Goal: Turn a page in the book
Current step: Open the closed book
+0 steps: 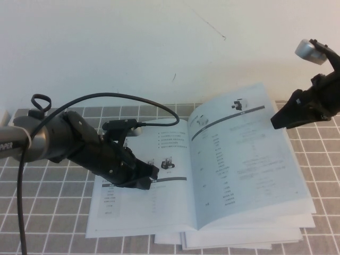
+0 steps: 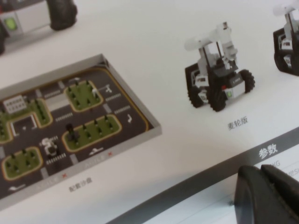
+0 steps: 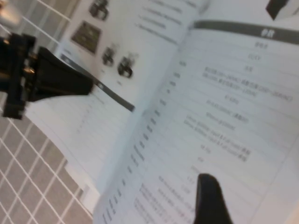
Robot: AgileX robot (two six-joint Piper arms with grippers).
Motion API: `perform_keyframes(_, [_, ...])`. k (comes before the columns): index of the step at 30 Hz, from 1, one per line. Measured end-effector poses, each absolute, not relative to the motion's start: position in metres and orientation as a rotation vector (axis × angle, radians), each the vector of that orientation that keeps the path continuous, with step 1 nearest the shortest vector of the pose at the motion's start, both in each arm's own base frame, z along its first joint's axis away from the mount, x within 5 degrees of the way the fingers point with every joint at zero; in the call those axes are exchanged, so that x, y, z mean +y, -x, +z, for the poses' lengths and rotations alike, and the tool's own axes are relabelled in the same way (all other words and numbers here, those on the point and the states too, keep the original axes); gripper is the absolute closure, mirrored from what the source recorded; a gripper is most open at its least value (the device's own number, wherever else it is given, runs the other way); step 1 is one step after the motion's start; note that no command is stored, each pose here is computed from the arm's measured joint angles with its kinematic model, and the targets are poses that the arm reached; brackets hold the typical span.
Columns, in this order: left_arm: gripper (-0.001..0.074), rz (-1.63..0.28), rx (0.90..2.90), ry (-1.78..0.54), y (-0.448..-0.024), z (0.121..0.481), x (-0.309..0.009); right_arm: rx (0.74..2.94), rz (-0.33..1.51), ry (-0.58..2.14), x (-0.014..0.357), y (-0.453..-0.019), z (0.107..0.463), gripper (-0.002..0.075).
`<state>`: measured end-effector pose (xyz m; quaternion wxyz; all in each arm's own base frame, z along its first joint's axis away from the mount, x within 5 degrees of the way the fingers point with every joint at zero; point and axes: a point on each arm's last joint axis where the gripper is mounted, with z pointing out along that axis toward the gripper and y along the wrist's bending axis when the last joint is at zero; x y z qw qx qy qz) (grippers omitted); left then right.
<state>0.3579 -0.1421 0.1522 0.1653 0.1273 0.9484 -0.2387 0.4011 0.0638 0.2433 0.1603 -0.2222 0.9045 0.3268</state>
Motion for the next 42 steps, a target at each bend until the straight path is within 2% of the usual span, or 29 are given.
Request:
perform_keyframes(10, [0.0739, -0.681, 2.721, -0.358, -0.36, 0.143, -0.143, 2.661, 0.908, 0.623, 0.061, -0.397, 0.234, 0.0334])
perform_keyframes(18, [0.0739, -0.691, 2.727, -0.358, -0.361, 0.142, -0.144, 2.801, 0.954, 0.489, 0.059, -0.397, 0.164, 0.0334])
perform_keyframes(23, [0.0739, -0.692, 2.727, -0.359, -0.361, 0.142, -0.144, 2.822, 0.996, 0.437, 0.061, -0.4, 0.146, 0.0334])
perform_keyframes(42, [0.0739, -0.689, 2.722, -0.375, -0.361, 0.142, -0.144, 2.859, 0.933, 0.473, 0.057, -0.399, 0.141, 0.0334])
